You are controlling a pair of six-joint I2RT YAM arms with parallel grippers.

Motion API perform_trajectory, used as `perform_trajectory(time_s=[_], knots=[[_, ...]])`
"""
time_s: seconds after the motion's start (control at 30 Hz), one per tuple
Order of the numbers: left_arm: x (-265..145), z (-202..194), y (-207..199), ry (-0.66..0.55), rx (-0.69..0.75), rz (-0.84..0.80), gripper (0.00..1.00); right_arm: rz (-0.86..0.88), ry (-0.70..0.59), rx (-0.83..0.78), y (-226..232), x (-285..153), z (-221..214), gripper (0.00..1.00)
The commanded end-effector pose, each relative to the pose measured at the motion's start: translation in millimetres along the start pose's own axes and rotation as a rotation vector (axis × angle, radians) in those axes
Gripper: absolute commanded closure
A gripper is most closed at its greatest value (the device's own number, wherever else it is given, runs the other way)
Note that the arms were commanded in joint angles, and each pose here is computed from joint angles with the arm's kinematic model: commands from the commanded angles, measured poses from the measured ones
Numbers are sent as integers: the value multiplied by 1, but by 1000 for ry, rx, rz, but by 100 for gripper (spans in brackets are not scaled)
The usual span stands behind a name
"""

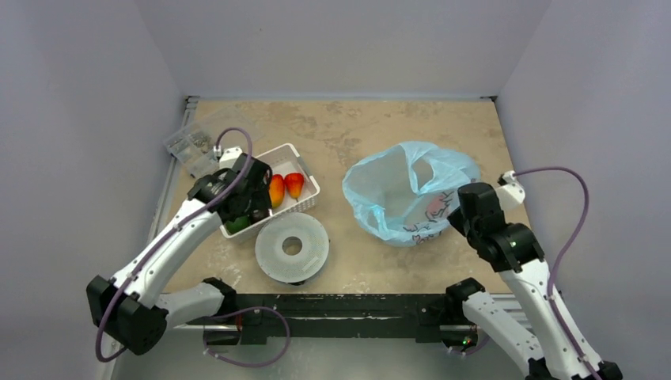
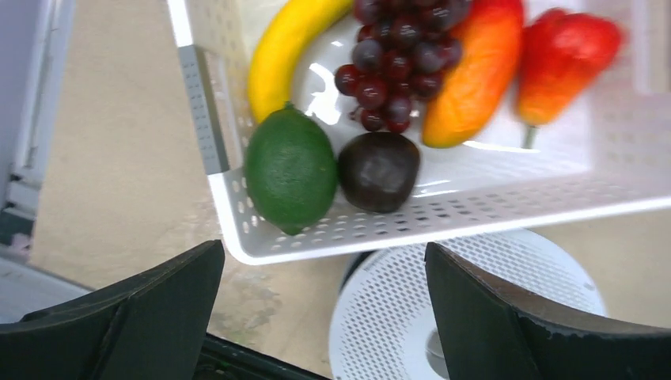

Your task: Take the fake fruits out of the plastic bag

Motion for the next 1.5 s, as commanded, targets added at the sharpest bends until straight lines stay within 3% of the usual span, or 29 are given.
perform_trajectory(time_s=[0.0,0.07,0.13,0.2,0.37,0.5,0.83,1.1,1.47], knots=[[-38,17,2,-86,-44,-251,2,-126,-222,114,-22,-30,34,99],[-51,19,5,-115,-57,-326,2,-147,-274,114,-26,-41,45,98],[-64,20,9,-145,-64,-396,2,-123,-288,81,-23,-48,52,89],[-76,22,14,-169,-67,-450,2,-90,-260,37,-19,-48,50,74],[-113,29,29,-234,-72,-582,0,-16,-180,-58,-15,-51,45,23],[-145,36,44,-311,-83,-677,0,62,-191,-93,-15,-68,53,3],[-228,44,91,-612,-170,-951,0,275,-368,-187,-10,-141,106,1],[-268,41,131,-790,-205,-985,0,454,-553,-199,-4,-183,137,1],[-290,33,159,-918,-233,-997,0,486,-719,-173,-9,-214,163,1]])
Point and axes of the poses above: each gripper's point midway between its finger pads, its own x axis out along the fingers, its own y axis along the line the jaws close on, z = x × y, the point moved 9 cm from there along -x, back along the fingers, and after that the axes turned 4 degrees about x, right-handed, at the moved point
